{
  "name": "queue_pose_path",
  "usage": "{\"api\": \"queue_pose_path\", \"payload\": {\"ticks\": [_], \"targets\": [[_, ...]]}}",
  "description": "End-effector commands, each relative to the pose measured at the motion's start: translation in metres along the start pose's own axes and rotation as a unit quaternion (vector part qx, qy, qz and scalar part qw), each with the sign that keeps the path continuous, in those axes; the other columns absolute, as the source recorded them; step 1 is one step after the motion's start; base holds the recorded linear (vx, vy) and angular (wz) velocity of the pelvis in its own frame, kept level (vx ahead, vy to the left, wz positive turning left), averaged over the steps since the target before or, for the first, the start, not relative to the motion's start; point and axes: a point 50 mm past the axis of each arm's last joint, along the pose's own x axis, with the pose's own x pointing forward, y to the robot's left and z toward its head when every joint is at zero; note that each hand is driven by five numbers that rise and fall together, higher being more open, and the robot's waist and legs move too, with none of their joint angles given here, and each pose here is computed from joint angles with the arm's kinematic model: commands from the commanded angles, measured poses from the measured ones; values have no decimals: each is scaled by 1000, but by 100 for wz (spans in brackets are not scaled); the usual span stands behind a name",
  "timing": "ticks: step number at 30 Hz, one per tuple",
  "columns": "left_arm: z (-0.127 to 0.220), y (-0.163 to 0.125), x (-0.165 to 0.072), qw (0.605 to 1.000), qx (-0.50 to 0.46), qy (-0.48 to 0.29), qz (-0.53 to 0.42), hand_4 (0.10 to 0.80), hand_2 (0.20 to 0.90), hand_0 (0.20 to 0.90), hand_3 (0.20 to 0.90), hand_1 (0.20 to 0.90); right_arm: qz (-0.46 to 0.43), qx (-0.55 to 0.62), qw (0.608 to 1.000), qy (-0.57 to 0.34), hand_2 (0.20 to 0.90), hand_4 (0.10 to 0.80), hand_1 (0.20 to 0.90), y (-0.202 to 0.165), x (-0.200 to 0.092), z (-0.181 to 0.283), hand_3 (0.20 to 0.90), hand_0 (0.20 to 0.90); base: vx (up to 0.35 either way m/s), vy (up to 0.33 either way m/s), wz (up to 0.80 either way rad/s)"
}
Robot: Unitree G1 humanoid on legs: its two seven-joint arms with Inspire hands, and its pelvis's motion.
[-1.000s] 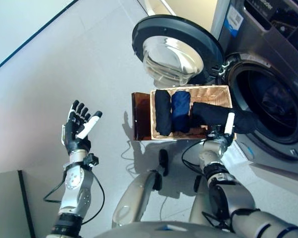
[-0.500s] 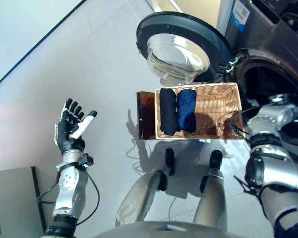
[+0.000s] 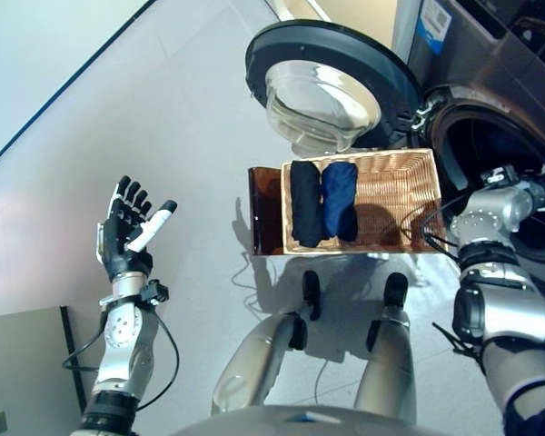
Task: Pick up the clothes and place them into the washing machine
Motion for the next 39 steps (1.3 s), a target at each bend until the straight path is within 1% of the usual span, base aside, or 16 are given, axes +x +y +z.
{"api": "queue_pose_path", "payload": {"ticks": [1, 5, 12, 13, 14, 15, 17, 19, 21, 22, 23, 25, 28, 29, 31, 39], "targets": [[50, 15, 8, 991, 0, -134, 20, 800, 900, 900, 900, 900, 125, -28, 988, -83, 900, 800, 900, 39, -4, 30, 900, 900, -32, 2, 1], [51, 14, 8, 991, 1, -134, 13, 800, 900, 900, 900, 900, 111, -41, 991, -56, 900, 800, 900, 28, -3, 16, 900, 900, -2, 3, 1], [44, 13, 7, 993, -2, -117, 10, 800, 900, 900, 900, 900, 94, -110, 988, 45, 900, 800, 900, -12, -23, -43, 900, 900, 0, 2, 1], [43, 12, 7, 993, 4, -115, 7, 800, 900, 900, 900, 900, 82, -147, 984, 66, 900, 800, 900, -23, -25, -54, 900, 900, 0, 0, 0], [43, 13, 8, 994, 8, -112, 10, 800, 900, 900, 900, 900, 85, -192, 974, 80, 900, 800, 900, -26, -28, -62, 900, 900, -34, -10, 5], [43, 12, 8, 994, 9, -113, 8, 800, 900, 900, 900, 900, 95, -191, 972, 95, 900, 800, 900, -26, -34, -69, 900, 900, -42, -4, 9], [44, 14, 9, 993, 23, -114, 8, 800, 900, 900, 900, 900, 99, -257, 955, 112, 900, 800, 900, -34, -38, -80, 900, 900, -37, -9, 7], [45, 14, 9, 993, 24, -114, 9, 800, 900, 900, 900, 900, 109, -255, 953, 126, 900, 800, 900, -31, -45, -87, 900, 900, -21, -9, 5], [49, 13, 10, 992, 38, -124, 3, 800, 900, 900, 900, 900, 115, -325, 928, 141, 900, 800, 900, -37, -48, -96, 900, 900, -28, -24, 8], [49, 13, 10, 992, 38, -124, 3, 800, 900, 900, 900, 900, 116, -325, 928, 141, 900, 800, 900, -37, -48, -96, 900, 900, 81, -24, 15], [50, 14, 11, 991, 50, -125, -1, 800, 900, 900, 900, 900, 124, -387, 902, 148, 900, 800, 900, -43, -48, -100, 900, 900, 89, -2, 15], [53, 13, 12, 990, 51, -131, -2, 800, 900, 900, 900, 900, 139, -398, 893, 155, 900, 800, 900, -40, -53, -105, 900, 900, 40, -2, 17], [58, 12, 12, 988, 54, -142, -7, 800, 900, 900, 900, 900, 141, -447, 867, 169, 900, 800, 900, -48, -56, -111, 900, 900, 9, 5, 15], [59, 12, 12, 988, 54, -142, -7, 800, 900, 900, 900, 900, 142, -447, 867, 169, 900, 800, 900, -47, -56, -111, 900, 900, 17, 12, 19], [64, 12, 13, 987, 52, -153, -5, 800, 900, 900, 900, 900, 155, -476, 848, 175, 900, 800, 900, -45, -63, -119, 900, 900, 18, 14, 20], [75, 4, 15, 982, 42, -182, -14, 800, 900, 900, 900, 900, 159, -491, 836, 187, 900, 800, 900, -45, -73, -128, 900, 900, 15, -16, 14]]}}
